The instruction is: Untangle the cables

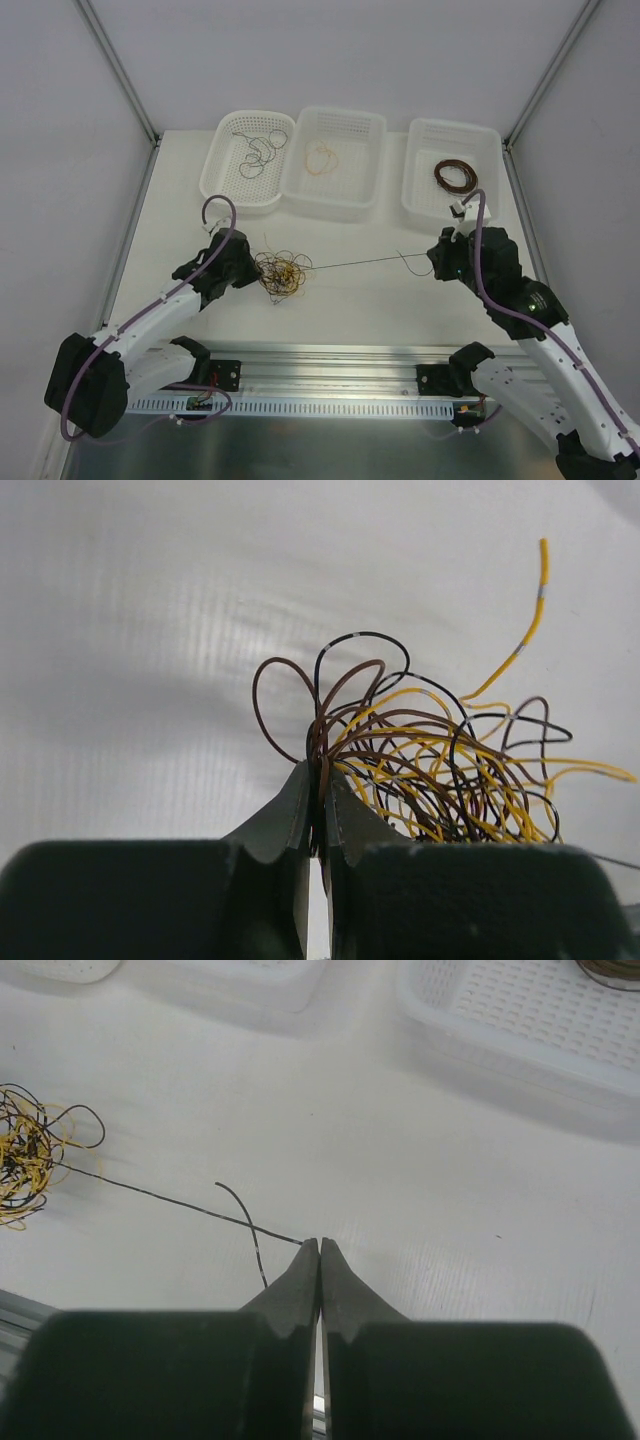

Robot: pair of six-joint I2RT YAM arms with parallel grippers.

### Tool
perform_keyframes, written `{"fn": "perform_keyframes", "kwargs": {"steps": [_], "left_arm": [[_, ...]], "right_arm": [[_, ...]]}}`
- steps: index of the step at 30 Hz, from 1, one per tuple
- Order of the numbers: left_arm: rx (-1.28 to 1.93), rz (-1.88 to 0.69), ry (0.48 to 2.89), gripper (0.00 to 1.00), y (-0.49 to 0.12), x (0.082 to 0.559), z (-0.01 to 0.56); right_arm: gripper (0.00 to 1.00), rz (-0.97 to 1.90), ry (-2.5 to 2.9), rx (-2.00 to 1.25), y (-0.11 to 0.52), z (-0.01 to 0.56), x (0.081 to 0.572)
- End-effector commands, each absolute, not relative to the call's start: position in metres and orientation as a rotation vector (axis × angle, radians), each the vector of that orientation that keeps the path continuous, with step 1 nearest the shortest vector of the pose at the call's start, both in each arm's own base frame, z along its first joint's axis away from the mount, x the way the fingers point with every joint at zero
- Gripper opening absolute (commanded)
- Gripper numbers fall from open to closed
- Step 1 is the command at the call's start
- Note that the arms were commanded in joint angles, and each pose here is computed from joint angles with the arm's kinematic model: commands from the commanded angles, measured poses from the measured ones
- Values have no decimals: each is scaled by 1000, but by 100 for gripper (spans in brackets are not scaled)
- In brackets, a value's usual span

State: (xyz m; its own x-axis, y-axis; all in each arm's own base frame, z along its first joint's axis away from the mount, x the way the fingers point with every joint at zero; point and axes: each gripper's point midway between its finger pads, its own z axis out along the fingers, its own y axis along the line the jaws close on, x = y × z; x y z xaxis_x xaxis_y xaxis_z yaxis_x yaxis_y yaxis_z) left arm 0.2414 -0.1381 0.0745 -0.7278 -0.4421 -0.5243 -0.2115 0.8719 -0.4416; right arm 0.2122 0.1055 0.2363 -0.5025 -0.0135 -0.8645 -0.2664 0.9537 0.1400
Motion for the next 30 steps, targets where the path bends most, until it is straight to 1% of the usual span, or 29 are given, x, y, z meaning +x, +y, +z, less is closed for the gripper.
{"fn": "perform_keyframes", "kwargs": {"steps": [1,3,5,6,7,9,13,17,19,22,24,26,27,28,29,30], "left_arm": [[-596,-145,2430,0,-80,230,47],[-641,-100,2418,1,-68,231,45],[-666,-50,2405,6,-57,232,45],[-668,-39,2403,6,-56,232,44],[-686,-21,2400,7,-52,232,43],[-715,19,2403,10,-45,232,38],[-796,77,2393,13,-31,231,32],[-874,113,2358,18,-18,230,31],[-886,109,2354,20,-16,231,32],[-862,86,2355,20,-18,236,38],[-821,57,2368,23,-22,237,42],[-772,-22,2399,32,-33,235,46],[-751,-73,2388,36,-39,236,52],[-737,-113,2387,39,-43,235,55],[-697,-188,2407,49,-54,233,58],[-671,-246,2383,52,-59,234,67]], "right_arm": [[1,138,1978,-112,65,274,214],[1,119,1946,-100,58,292,211],[1,111,1902,-96,53,315,208],[1,101,1910,-104,52,313,208],[1,107,1869,-104,50,333,206],[1,92,1846,-106,46,349,204],[1,72,1747,-96,34,401,196],[0,46,1664,-74,22,436,189],[1,64,1643,-80,24,444,188],[1,96,1679,-111,35,432,193],[1,83,1725,-122,39,413,199],[1,108,1778,-161,48,391,202],[1,133,1849,-205,60,365,205],[6,151,1899,-195,64,348,206],[14,153,1935,-199,67,332,208],[25,135,1980,-189,68,313,212]]}}
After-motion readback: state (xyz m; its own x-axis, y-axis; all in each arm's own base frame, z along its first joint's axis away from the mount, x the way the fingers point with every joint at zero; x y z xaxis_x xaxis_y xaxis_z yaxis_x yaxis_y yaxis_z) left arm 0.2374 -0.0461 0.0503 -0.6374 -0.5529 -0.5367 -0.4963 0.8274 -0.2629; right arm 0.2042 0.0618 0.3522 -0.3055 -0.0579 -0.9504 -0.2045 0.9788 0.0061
